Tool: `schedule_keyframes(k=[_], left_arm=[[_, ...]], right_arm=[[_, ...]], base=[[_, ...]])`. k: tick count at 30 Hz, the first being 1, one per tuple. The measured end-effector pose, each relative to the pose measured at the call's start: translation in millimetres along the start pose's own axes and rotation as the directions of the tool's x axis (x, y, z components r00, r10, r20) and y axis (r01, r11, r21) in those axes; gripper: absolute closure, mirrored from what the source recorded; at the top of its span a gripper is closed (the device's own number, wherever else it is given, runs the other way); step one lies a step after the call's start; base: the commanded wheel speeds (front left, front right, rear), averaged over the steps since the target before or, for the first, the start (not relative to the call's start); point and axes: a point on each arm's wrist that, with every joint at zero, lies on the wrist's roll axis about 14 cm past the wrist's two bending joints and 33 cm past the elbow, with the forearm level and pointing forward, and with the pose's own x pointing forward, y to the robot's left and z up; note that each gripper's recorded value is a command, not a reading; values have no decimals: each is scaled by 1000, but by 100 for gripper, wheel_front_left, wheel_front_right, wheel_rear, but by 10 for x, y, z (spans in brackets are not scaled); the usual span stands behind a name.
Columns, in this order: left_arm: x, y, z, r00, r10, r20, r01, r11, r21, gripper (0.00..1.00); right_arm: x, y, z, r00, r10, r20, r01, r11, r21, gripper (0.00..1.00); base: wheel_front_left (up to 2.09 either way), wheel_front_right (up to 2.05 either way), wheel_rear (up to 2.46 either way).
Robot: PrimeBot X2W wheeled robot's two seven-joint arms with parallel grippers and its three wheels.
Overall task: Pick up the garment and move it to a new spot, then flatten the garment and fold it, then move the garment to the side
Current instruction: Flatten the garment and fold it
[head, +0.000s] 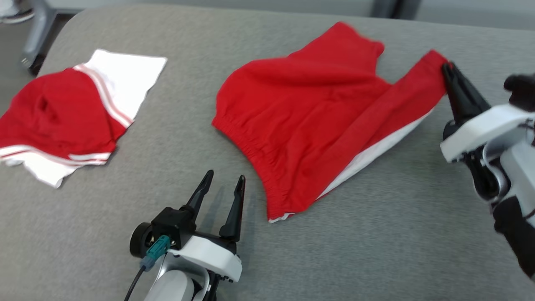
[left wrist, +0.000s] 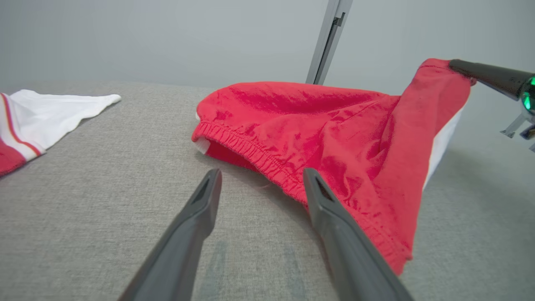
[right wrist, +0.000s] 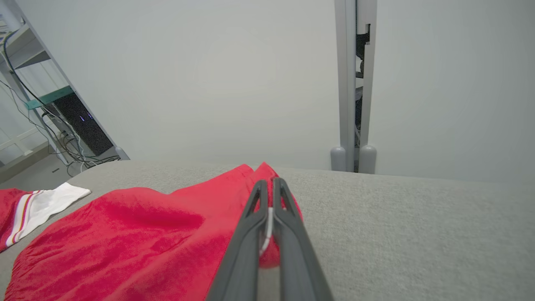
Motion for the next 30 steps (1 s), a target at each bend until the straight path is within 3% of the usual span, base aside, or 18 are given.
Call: schedule_keyframes(k=[5,9,16,17,18,19,30], left_arm=[[9,-214,-10,998,-63,1,63,998,-8,0],[5,-435,14,992,-128,9,128,992,-8,0],[-41,-543,40,987,-162,16,162,987,7,0],[-52,-529,36,987,-158,15,158,987,8,0],[-61,-516,43,988,-154,17,154,988,9,0],[-72,-497,44,989,-149,17,149,989,11,0],[-202,-287,68,996,-85,28,84,996,28,0]], right_arm=[[-611,-360,-19,989,-148,5,148,989,23,100],[-1246,-573,-219,960,-277,-23,278,959,45,100],[-1781,-507,-549,927,-369,-65,373,925,71,100],[-1821,-490,-581,925,-374,-70,378,923,64,94],[-1857,-476,-611,921,-383,-73,388,920,65,55],[-1886,-454,-638,919,-386,-76,390,919,56,0],[-1978,-456,-97,911,-400,106,411,903,-127,0]], base=[[0,0,0],[0,0,0],[0,0,0],[0,0,0],[0,0,0],[0,0,0],[0,0,0]])
